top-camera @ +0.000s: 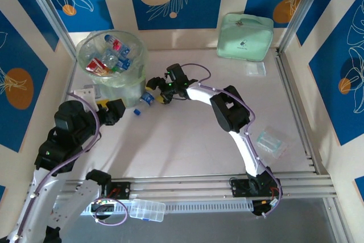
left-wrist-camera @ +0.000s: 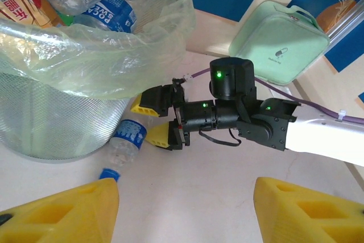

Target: Put the plastic bottles in the bin

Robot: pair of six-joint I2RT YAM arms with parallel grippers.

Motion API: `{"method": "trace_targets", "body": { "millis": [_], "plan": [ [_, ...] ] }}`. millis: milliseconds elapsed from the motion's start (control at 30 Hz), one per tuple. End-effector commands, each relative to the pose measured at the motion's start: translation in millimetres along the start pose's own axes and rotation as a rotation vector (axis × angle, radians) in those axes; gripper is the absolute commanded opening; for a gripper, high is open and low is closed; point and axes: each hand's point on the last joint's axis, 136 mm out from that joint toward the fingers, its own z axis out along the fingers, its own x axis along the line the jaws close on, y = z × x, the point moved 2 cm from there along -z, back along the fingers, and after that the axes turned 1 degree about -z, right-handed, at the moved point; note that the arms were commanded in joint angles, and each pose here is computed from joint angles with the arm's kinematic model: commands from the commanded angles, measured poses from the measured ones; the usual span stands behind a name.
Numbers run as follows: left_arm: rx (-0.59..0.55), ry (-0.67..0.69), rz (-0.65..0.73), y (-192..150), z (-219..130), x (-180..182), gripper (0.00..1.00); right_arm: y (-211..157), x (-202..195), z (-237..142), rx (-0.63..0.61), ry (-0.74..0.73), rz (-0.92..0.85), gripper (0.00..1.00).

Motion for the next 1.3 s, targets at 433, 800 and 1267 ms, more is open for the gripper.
{"method": "trace_targets", "body": {
  "millis": [433,800,1267],
  "plan": [
    [0.030,-0.003,0.025,-7.7,5.2,0.5,0.65,-5.6,8.1,5.1,0.046,0.041,-0.037,0.54],
    [0.087,0.006,0.013,-26.3,16.2,7.2,0.69,-18.4,23.8,-44.3,0.016,0.114,-0.090,0.53],
    [0.209,-0.028,-0.002,-46.3,38.4,3.6,0.82,-47.0,19.6,-112.1,0.003,0.163,-0.160,0.53]
  ]
}}
